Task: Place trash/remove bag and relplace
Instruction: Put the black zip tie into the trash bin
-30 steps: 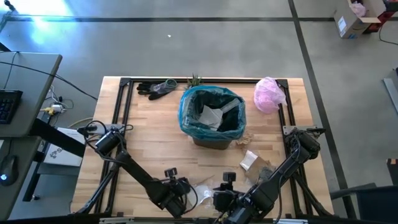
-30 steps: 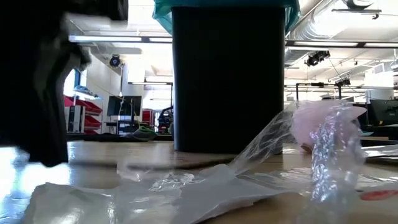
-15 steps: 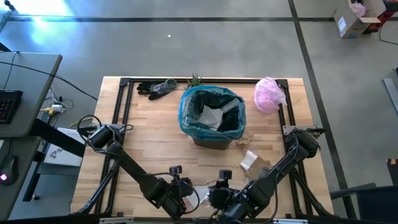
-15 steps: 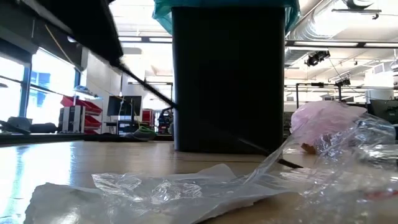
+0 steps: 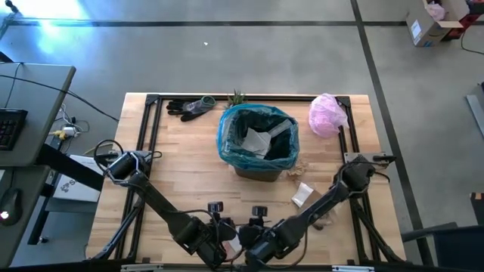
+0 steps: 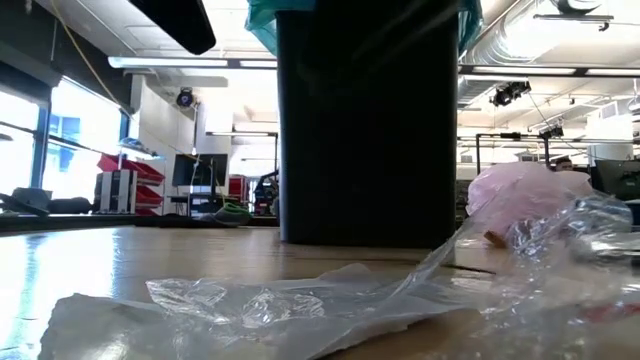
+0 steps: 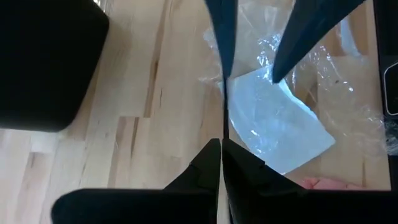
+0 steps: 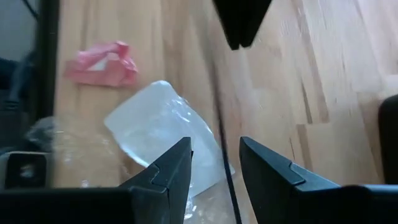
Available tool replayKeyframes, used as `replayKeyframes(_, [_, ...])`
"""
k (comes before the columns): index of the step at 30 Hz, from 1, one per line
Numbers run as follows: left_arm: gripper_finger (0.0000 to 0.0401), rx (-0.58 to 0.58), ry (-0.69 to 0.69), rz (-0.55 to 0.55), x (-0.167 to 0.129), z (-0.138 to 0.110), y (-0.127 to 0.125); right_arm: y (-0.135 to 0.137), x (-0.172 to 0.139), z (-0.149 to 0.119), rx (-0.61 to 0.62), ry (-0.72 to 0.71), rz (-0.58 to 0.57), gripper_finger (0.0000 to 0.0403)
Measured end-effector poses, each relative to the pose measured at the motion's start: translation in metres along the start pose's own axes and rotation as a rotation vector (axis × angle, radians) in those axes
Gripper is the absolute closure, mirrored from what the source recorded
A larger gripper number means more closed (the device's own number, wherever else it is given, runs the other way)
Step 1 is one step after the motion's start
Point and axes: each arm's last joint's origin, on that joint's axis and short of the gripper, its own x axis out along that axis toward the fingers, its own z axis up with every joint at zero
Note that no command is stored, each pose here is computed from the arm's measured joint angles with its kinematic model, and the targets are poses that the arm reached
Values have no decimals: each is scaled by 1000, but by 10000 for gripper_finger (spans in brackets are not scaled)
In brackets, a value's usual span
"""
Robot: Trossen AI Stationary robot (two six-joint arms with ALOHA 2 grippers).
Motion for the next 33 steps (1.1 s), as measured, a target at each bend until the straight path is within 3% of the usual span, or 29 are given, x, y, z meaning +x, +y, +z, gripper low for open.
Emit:
replayKeyframes(8, [401,1,-1,-3,0,0,0,-4,8,6,21,-31,-13,280])
replayKeyframes(15, [401,31,76,-64,-3,-8,-4,-1,11,14,11,-66,89,280])
replayKeyframes(24, [401,6,171,58,-23,-39,-11,0,55,19,32,-61,208,280])
replayKeyframes(33, [401,-55,162,121,-46,-66,-24,-13,87,17,49,-15,200,280])
